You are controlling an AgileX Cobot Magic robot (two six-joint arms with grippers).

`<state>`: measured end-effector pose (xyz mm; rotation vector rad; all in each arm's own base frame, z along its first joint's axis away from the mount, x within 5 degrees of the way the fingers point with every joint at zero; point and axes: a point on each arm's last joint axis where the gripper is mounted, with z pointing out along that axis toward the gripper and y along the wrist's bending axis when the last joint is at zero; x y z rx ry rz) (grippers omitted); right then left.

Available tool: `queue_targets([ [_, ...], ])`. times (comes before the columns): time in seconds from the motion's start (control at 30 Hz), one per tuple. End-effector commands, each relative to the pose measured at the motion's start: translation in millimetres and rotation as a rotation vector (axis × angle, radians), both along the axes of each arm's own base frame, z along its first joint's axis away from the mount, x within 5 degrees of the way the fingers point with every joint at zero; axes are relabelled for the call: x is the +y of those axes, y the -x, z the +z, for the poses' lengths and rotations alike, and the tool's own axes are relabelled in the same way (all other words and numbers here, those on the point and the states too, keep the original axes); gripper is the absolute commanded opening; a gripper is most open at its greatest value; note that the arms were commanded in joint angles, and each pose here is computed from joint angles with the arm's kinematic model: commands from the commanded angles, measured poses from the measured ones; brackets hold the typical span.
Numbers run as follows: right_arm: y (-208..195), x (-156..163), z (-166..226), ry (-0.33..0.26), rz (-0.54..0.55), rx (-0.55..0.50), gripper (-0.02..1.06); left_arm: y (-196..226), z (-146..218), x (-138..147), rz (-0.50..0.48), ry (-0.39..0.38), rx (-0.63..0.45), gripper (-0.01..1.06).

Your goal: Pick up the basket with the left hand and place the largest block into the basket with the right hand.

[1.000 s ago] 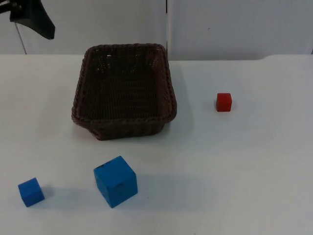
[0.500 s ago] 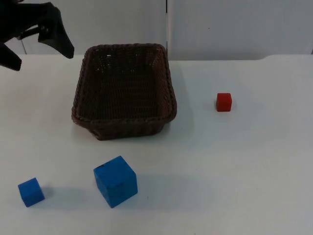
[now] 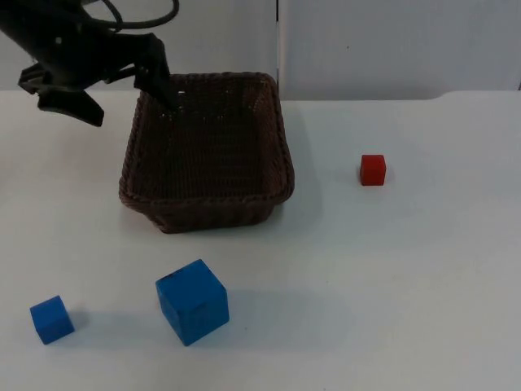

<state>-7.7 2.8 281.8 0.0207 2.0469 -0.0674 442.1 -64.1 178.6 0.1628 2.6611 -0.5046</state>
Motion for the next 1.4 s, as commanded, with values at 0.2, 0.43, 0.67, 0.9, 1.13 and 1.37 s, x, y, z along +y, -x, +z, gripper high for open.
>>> queue_targets([
  [0.2,-0.4,0.4,-1.4,-0.004,-0.004,-0.002,1.05,-26.8,-25.6,-8.3,-0.017,0.025,0.031,1.05],
  [0.43,-0.4,0.4,-1.4,-0.004,-0.004,-0.002,1.05,-43.2,-45.9,-10.2,-0.008,0.034,0.052,1.05],
  [0.67,-0.4,0.4,-1.4,-0.004,-0.004,-0.002,1.05,-50.3,-71.8,-8.7,0.017,0.028,0.087,1.05],
  [0.9,-0.4,0.4,-1.4,-0.004,-0.004,-0.002,1.05,-50.8,-74.5,-8.4,0.014,0.021,0.09,0.86],
  [1.13,-0.4,0.4,-1.4,-0.004,-0.004,-0.002,1.05,-49.2,-74.9,-8.8,0.015,0.026,0.11,0.16],
  [1.37,-0.4,0.4,-1.4,-0.004,-0.004,-0.002,1.05,-48.1,-68.3,-10.1,0.046,0.057,0.129,0.0],
])
